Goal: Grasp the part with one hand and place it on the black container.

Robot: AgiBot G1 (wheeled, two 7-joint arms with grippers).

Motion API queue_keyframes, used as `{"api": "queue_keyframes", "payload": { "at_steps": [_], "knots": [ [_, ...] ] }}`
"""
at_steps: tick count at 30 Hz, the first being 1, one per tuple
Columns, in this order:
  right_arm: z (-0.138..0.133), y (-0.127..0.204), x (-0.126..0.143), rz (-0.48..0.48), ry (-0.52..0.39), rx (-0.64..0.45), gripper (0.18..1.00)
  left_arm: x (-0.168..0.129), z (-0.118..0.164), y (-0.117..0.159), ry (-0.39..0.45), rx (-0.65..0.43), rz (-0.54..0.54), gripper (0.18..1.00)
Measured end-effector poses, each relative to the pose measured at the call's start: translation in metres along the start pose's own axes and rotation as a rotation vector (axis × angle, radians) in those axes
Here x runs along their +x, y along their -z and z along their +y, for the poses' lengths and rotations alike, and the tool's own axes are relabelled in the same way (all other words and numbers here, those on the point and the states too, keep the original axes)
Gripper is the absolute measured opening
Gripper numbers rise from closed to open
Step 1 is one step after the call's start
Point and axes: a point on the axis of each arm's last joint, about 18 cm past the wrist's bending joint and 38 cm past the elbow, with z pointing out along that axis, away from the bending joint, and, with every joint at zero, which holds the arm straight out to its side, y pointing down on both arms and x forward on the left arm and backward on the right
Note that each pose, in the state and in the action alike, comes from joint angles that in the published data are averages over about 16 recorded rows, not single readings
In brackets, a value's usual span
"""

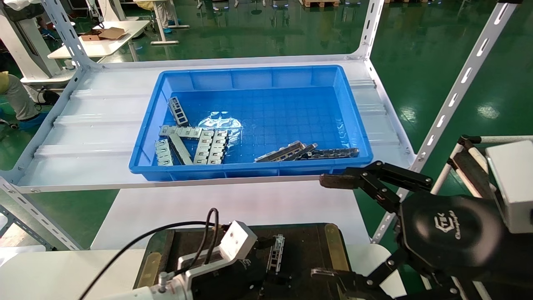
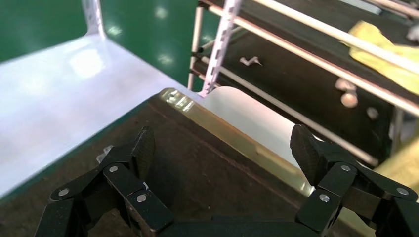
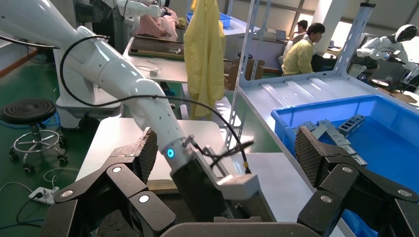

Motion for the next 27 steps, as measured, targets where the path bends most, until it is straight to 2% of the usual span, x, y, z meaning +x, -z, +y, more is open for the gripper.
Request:
{"api": "queue_keyframes", "payload": {
  "at_steps": [13, 20, 27],
  "knots": [
    [0.0, 0.0, 0.0, 0.0, 0.0, 0.0, 1.001, -0.001, -0.007, 0.066, -0.15, 0.08, 0.179, 1.001],
    [0.0, 0.0, 0.0, 0.0, 0.0, 0.0, 1.001, -0.001, -0.011, 0.094, -0.179, 0.108, 0.226, 1.001],
    [0.0, 0.0, 0.0, 0.0, 0.0, 0.0, 1.001, -0.002, -0.013, 0.104, -0.181, 0.113, 0.236, 1.001]
  ]
}}
